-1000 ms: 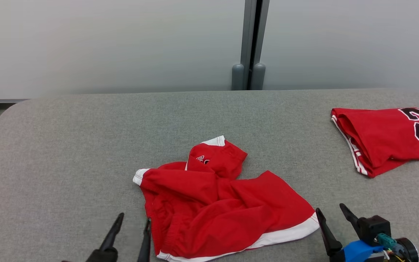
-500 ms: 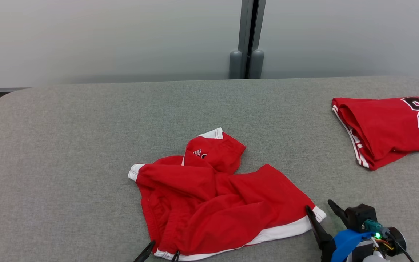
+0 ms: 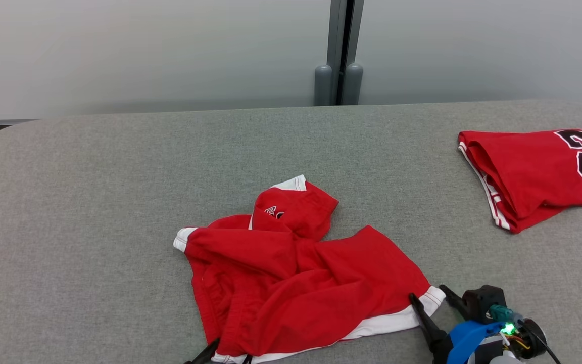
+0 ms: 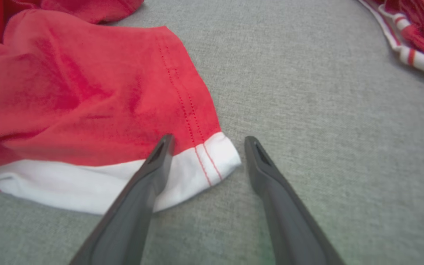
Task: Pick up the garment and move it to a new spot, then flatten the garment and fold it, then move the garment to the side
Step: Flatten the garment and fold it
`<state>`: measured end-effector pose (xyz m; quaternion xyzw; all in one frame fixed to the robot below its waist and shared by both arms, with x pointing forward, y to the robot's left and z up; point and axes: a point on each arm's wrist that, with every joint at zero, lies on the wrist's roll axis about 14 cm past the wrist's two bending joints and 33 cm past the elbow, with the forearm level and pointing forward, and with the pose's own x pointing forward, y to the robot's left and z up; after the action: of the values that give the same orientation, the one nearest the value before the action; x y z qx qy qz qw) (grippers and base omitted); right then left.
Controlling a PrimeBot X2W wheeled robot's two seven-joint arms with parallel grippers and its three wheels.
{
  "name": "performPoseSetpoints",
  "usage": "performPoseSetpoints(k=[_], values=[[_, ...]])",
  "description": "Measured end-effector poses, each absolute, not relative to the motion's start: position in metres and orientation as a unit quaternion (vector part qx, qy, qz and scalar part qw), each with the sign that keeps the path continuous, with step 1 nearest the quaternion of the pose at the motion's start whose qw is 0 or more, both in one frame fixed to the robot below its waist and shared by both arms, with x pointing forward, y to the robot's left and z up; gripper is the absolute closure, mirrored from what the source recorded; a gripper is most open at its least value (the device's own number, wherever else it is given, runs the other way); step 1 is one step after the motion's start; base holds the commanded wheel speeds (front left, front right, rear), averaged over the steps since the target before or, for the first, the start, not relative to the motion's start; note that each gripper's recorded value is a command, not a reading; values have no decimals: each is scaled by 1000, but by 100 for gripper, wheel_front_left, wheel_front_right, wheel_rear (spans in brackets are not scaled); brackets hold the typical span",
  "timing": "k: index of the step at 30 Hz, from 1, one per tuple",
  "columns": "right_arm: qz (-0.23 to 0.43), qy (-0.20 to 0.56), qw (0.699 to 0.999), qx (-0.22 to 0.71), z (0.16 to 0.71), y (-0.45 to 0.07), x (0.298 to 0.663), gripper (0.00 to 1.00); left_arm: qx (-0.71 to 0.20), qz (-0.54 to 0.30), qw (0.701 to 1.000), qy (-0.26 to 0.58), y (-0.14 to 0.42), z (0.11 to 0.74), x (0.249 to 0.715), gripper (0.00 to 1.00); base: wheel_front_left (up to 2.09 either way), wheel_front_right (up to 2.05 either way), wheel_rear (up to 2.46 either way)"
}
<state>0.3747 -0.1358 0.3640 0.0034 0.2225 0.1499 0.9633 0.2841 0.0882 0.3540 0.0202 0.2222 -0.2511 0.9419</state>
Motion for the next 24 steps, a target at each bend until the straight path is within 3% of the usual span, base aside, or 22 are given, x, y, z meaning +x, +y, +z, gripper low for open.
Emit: performPoseSetpoints(k=[4,5,6,7,8,14,24], values=[[160,233,959,13,359,-126,368,0,18,-261,937,233,82,349,279,0,0,0,0],[163,234,958,17,359,-123,367,4,16,-265,935,235,80,348,278,0,0,0,0],[165,235,958,20,358,-121,366,52,15,-268,934,236,78,348,277,19,0,0,0],[166,235,957,25,359,-120,366,79,12,-269,933,237,77,348,276,54,0,0,0],[168,232,958,31,361,-117,366,100,8,-269,933,239,76,347,276,100,0,0,0],[175,208,959,72,375,-104,366,100,-33,-276,934,226,61,359,278,100,0,0,0],[175,106,972,118,434,-101,390,100,-62,-314,942,103,37,433,314,100,0,0,0]])
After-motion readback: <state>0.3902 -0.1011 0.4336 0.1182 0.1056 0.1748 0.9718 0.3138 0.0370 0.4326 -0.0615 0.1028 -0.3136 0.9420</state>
